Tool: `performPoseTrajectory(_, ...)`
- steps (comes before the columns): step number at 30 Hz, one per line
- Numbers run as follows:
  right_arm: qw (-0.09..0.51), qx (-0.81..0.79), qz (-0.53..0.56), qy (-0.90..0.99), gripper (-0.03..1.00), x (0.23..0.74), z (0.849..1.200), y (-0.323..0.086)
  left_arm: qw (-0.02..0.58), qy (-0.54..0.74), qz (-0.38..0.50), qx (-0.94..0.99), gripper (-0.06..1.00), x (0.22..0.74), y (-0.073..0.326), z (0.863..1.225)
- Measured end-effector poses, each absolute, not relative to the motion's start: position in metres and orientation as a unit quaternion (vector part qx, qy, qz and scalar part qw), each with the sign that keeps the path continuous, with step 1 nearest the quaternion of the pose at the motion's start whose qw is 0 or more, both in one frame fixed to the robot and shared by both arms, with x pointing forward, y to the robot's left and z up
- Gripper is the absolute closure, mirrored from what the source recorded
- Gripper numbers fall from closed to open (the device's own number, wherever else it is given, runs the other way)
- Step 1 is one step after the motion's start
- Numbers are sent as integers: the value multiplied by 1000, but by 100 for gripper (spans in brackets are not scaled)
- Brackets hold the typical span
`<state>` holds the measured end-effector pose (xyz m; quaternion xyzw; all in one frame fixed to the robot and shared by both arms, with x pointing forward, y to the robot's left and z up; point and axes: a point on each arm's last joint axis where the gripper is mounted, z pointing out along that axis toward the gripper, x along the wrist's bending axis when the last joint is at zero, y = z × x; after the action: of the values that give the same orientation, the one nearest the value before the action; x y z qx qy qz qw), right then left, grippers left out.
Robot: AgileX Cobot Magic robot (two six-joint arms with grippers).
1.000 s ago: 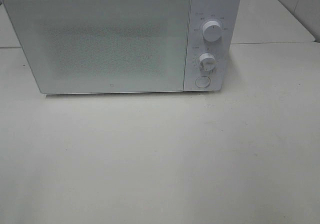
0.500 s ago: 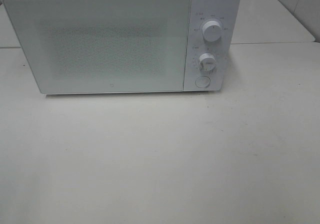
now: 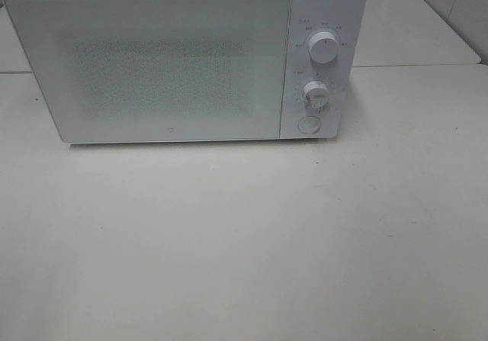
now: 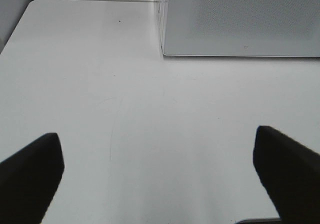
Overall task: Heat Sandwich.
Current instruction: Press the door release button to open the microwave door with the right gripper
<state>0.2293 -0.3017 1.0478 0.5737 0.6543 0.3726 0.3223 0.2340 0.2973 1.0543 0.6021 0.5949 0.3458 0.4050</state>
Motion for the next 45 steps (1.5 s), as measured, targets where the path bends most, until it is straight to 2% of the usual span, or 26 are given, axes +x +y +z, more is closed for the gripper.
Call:
performPoseTrajectory(10, 323, 573, 374, 654, 21, 229, 1048, -302, 405, 595, 346, 602, -3, 234, 297, 1054)
performPoseTrajectory(18, 347, 558, 403, 637, 21, 236, 1061, -301, 405, 595, 346, 602, -3, 234, 297, 1054)
performPoseTrajectory(30, 365, 543, 427, 624, 21, 290, 1082, -291, 405, 595, 346, 602, -3, 234, 297, 1054)
performPoseTrajectory(45, 346, 559, 416, 628, 21, 351, 1077, -281, 405, 595, 346, 602, -3, 234, 297, 1054)
